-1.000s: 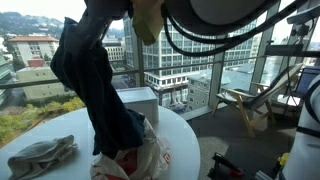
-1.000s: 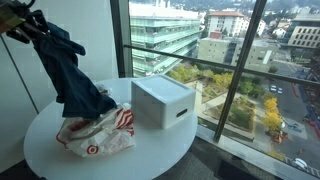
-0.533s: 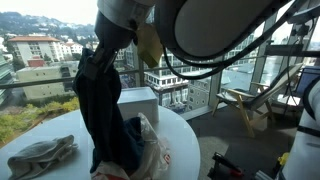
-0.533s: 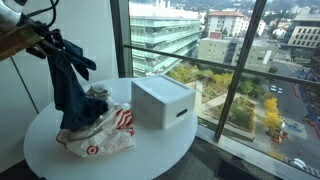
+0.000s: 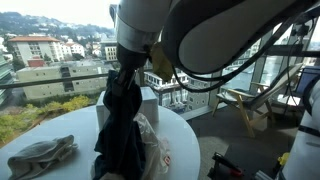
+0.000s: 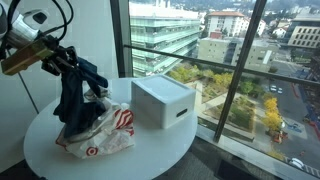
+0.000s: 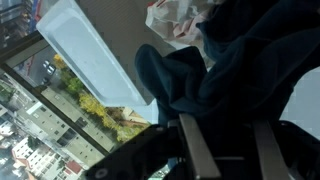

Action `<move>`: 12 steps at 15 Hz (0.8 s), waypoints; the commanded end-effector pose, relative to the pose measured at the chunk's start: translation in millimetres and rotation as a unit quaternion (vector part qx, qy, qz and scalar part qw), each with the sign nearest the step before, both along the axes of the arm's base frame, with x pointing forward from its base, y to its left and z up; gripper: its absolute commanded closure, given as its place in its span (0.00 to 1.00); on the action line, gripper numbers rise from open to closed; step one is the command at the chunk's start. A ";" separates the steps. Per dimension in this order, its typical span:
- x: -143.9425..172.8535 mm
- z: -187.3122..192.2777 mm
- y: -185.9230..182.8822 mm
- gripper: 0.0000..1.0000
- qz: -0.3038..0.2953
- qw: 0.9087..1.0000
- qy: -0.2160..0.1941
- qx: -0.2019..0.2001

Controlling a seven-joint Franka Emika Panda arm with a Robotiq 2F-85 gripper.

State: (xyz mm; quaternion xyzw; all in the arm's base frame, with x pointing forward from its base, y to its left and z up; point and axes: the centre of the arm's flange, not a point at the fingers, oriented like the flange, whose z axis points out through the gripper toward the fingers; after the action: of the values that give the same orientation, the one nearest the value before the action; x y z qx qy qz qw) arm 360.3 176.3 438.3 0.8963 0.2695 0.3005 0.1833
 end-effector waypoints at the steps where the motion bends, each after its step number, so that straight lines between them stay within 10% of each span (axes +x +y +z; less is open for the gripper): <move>1: 20.6 -30.3 -1.3 0.96 -0.017 0.998 0.048 -0.029; 12: 64.9 -152.4 -9.3 0.96 0.100 0.986 0.135 -0.010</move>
State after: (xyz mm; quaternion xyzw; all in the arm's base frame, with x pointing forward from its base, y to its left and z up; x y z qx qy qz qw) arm 392.9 169.0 321.9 0.8960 0.3683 0.1976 0.1502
